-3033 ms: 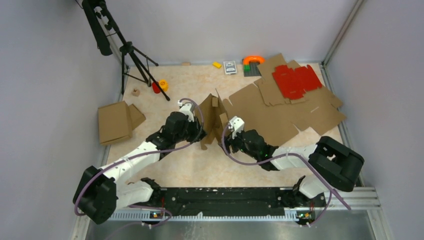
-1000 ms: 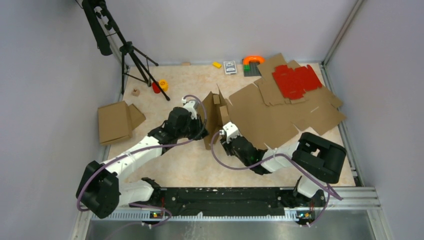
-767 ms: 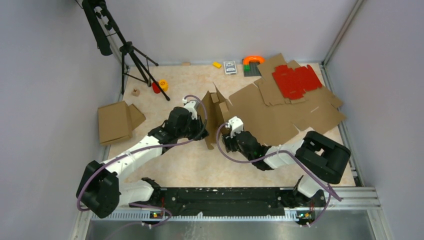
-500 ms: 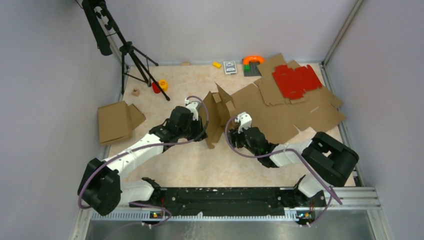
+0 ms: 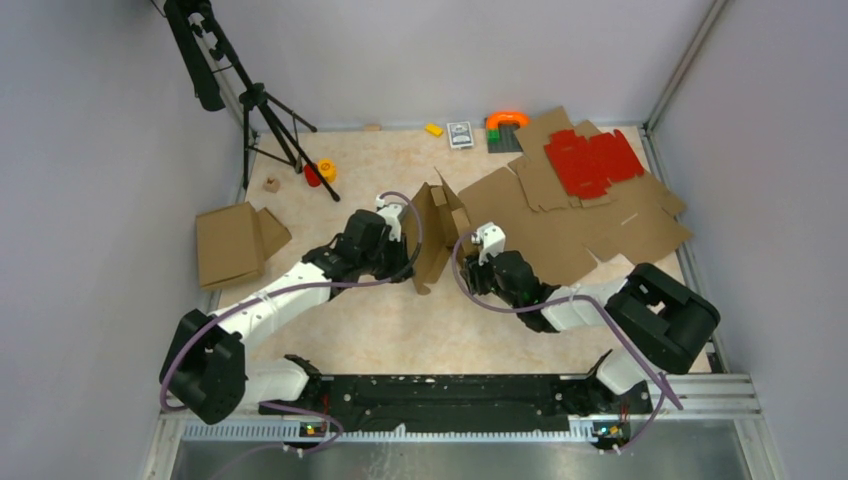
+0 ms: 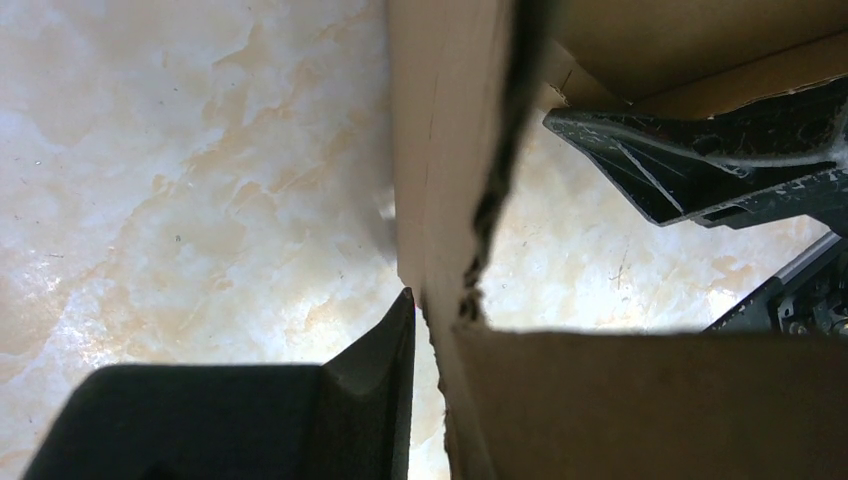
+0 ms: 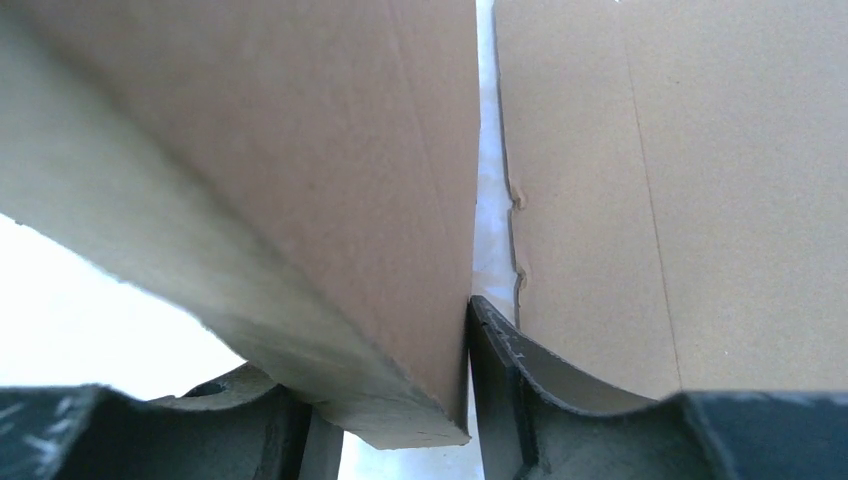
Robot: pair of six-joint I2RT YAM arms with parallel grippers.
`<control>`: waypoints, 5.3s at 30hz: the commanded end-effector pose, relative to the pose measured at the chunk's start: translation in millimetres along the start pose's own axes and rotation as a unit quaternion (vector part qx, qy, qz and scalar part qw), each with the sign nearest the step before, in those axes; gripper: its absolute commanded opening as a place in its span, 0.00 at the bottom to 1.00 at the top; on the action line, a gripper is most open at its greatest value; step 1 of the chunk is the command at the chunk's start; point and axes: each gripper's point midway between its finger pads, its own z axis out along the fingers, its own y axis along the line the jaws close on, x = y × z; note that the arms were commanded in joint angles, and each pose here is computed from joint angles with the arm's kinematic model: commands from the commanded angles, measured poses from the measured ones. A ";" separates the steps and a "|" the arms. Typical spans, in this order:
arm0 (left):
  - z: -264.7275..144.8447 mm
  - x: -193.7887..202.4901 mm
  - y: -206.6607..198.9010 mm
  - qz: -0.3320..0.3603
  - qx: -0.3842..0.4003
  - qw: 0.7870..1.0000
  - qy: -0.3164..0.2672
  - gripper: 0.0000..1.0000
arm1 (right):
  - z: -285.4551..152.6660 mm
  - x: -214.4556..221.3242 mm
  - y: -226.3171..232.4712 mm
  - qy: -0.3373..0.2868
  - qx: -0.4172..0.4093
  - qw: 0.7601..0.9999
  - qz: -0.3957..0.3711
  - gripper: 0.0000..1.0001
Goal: Fold the paper box
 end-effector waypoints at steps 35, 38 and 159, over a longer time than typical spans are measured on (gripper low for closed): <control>-11.8 10.3 -51.1 0.077 0.138 0.987 -0.004 0.11 | 0.0 -5.9 41.3 -0.018 -0.112 0.993 0.023 0.45; -19.3 20.4 -60.5 0.092 0.170 0.981 0.013 0.08 | 3.3 -6.1 41.8 -0.015 -0.112 0.993 0.021 0.44; -66.9 -12.3 -73.5 -0.057 0.110 0.990 -0.067 0.16 | 21.1 6.5 -23.3 0.040 0.084 0.990 0.110 0.27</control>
